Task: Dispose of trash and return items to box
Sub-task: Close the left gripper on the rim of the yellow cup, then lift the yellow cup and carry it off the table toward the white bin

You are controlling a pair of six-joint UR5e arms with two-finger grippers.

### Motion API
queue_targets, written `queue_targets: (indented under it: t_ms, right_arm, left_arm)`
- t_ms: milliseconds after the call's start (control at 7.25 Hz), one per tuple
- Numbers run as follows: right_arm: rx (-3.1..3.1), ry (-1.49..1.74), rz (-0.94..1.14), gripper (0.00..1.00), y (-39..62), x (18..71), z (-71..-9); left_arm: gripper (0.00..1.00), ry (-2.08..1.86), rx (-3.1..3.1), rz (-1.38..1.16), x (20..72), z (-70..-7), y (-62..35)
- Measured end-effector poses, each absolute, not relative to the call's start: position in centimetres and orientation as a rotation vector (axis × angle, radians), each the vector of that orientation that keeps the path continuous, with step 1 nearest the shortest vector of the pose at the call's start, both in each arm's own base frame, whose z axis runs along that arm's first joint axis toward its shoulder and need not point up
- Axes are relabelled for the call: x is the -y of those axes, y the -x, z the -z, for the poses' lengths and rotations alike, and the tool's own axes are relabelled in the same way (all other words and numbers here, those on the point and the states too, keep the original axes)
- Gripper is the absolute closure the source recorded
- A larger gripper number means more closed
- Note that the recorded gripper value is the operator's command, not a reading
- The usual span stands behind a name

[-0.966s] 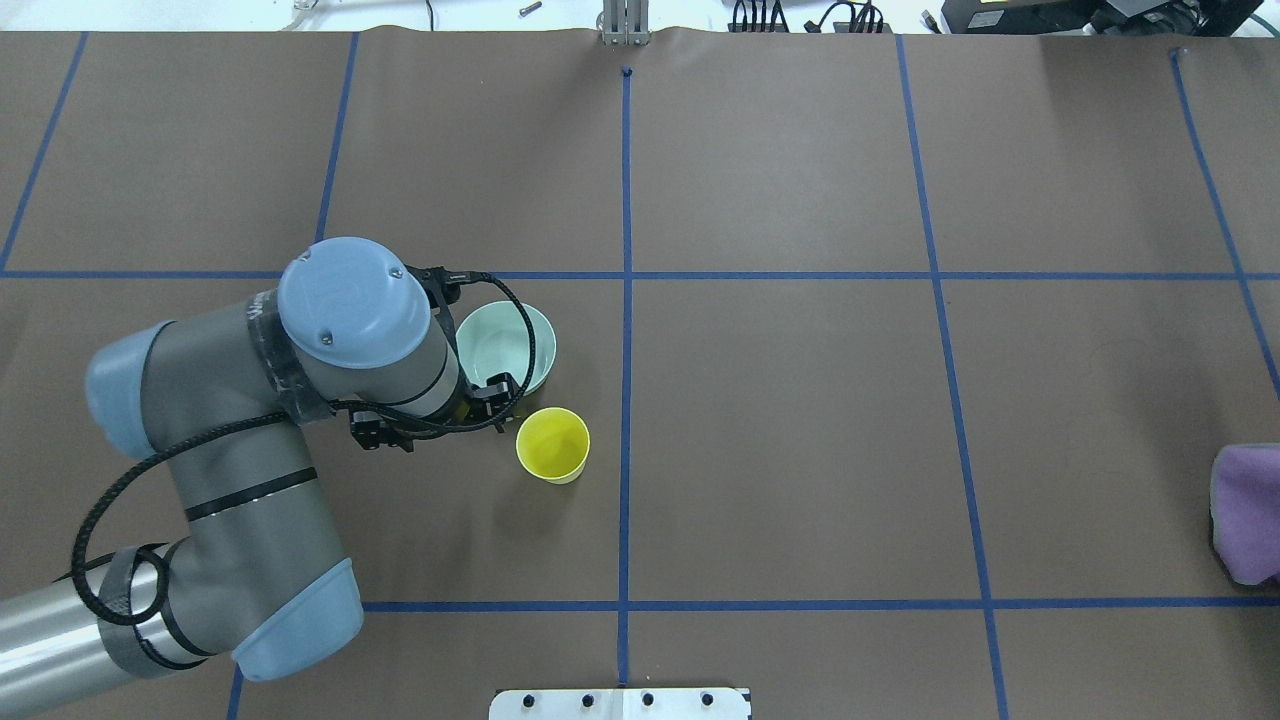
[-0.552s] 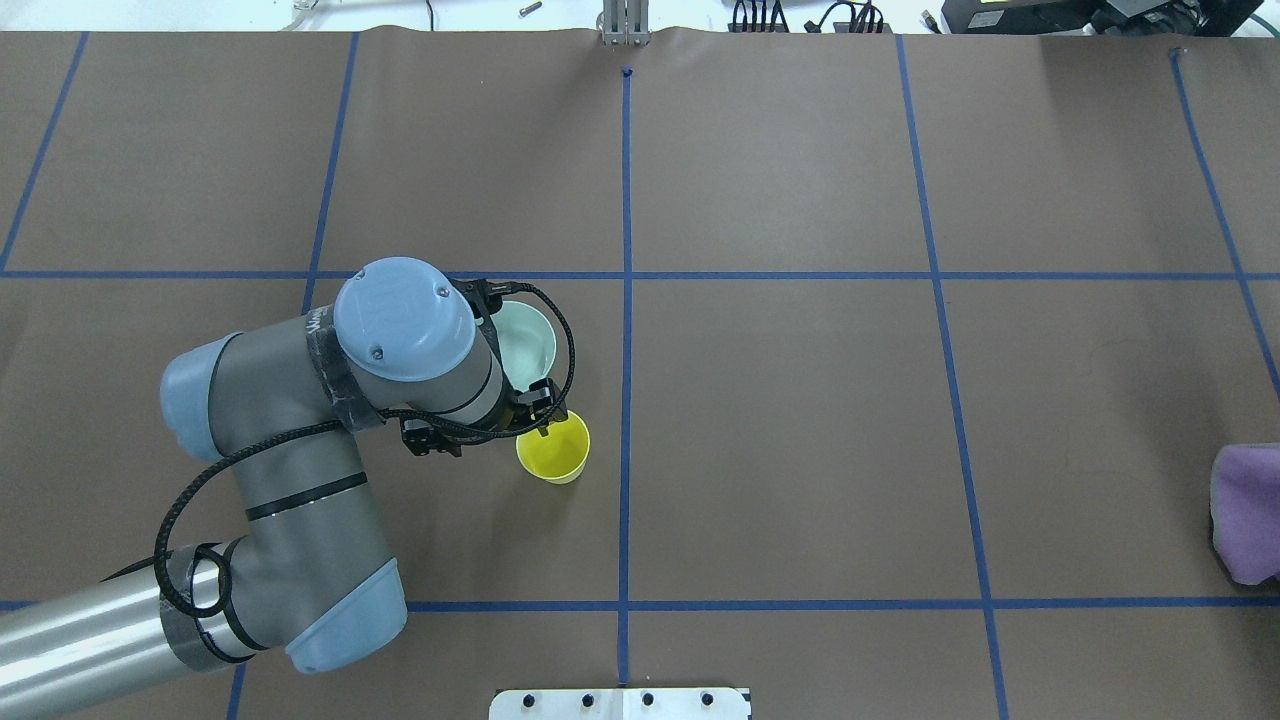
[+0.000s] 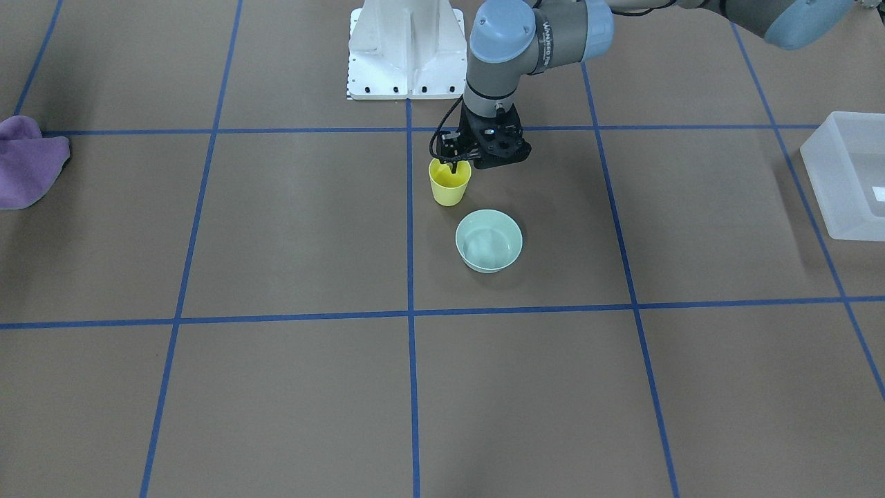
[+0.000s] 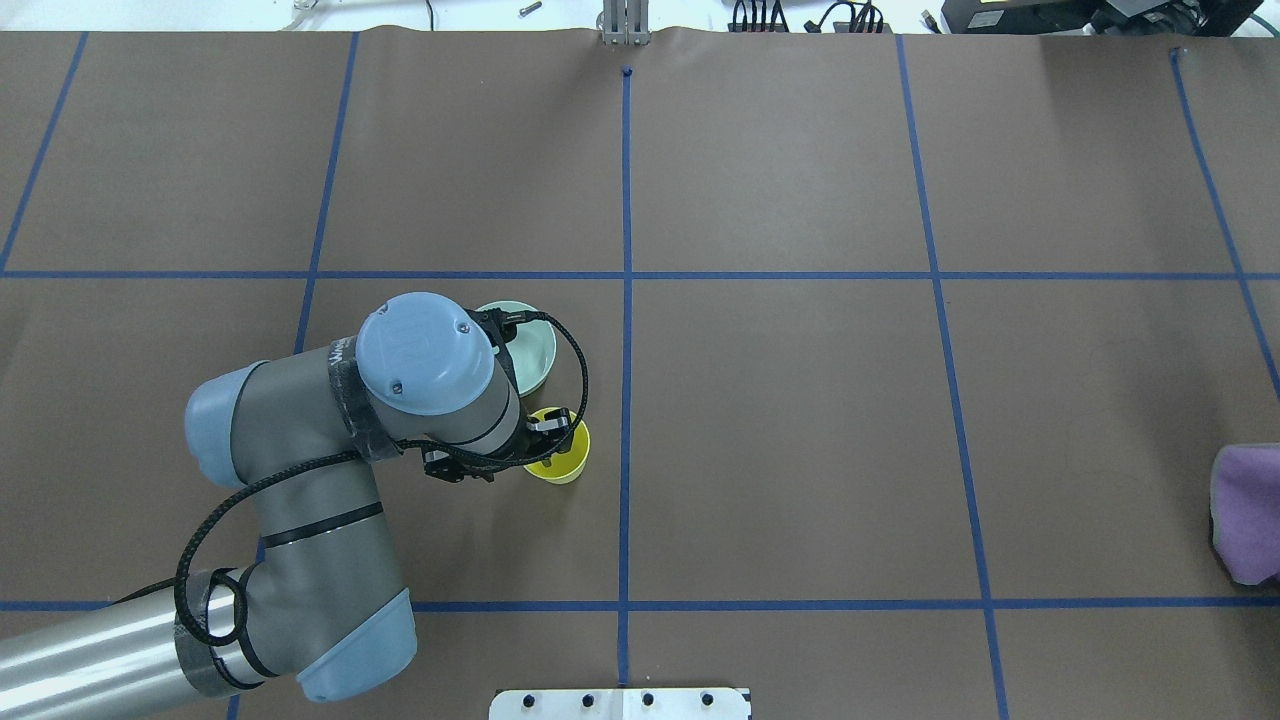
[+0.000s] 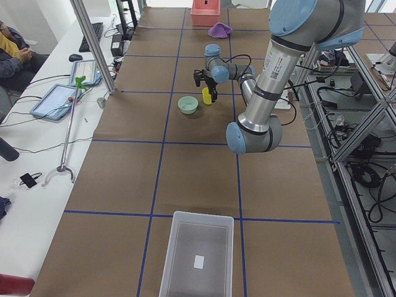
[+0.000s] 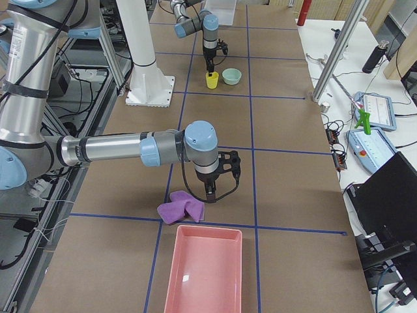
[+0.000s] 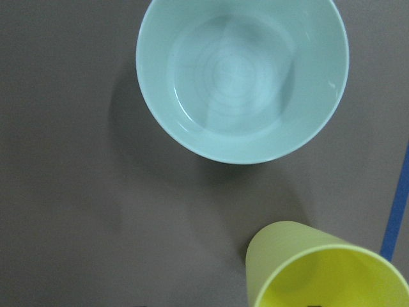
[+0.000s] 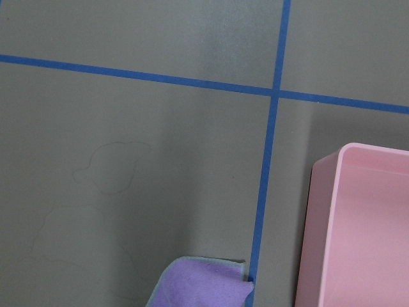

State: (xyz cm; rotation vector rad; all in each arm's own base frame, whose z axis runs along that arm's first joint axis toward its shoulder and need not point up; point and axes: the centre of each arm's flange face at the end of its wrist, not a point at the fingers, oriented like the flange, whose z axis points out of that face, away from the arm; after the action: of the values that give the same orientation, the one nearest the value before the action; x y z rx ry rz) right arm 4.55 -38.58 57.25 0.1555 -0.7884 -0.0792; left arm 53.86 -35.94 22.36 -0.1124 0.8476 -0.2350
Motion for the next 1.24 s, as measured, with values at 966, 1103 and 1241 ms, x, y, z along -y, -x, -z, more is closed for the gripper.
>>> queue_targets:
  t_ms: [966, 1103, 1241]
  right_arm:
    - [0.766, -0.130, 0.100, 0.00, -2.8, 38.8, -57.5]
    - [0.759, -0.113, 0.108, 0.00, -1.5, 38.9, -57.6]
    - [0.759, -0.100, 0.119, 0.00, 0.2, 39.1, -57.7]
  left_arm:
    - [1.00, 0.097, -1.053, 0.323, 42.4, -19.0, -35.7]
    - [1.00, 0.077, -1.055, 0.305, 44.7, -21.3, -30.1]
    - [1.00, 0.032, -1.025, 0.267, 45.5, -25.6, -24.3]
